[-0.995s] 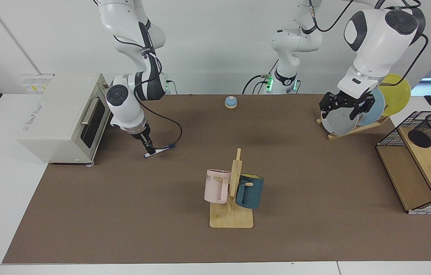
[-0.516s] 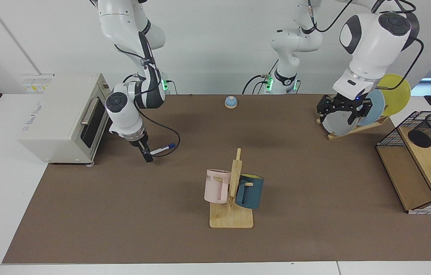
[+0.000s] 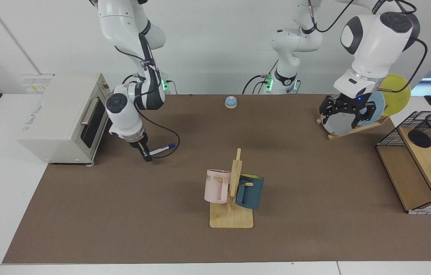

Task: Put markers into pen holder
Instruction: 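Reach the right gripper to the blue-capped marker and grasp it, then carry the marker to mid-table with the right gripper while the left gripper approaches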

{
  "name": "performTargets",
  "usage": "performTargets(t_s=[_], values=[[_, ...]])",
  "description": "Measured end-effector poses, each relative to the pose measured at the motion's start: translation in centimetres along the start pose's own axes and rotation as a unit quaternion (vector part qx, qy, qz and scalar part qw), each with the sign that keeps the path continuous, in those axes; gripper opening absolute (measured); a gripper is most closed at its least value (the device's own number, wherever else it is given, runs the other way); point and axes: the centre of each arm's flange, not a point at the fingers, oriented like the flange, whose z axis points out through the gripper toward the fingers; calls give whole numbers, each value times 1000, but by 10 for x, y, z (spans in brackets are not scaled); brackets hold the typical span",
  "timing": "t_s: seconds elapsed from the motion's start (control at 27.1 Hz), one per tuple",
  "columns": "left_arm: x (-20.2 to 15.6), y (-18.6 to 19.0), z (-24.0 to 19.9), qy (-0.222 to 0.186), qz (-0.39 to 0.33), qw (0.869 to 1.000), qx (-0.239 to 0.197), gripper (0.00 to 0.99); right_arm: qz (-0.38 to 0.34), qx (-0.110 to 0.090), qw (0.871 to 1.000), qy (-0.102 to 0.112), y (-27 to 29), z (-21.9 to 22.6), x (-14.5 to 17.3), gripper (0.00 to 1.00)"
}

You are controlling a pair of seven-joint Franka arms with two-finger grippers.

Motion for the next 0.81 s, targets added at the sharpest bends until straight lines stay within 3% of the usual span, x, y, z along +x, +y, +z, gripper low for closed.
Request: performTargets(t_s=[0.04,0.18,0.26,0.55,0.81], values=[[0,0,0,0,9,1000,0,991,0,1,1000,0,0,-1,0,480],[0,0,1,-1,70,998,0,991,3,3,1000,-1,-1,-2,0,211],[0,0,1,-1,107,994,0,991,6,5,1000,-4,-2,-3,0,172],[0,6,2,-5,230,973,-1,991,14,0,999,-33,-18,-32,-4,172],[-3,16,8,-21,309,951,-7,991,34,61,994,-86,-47,-80,-35,172]])
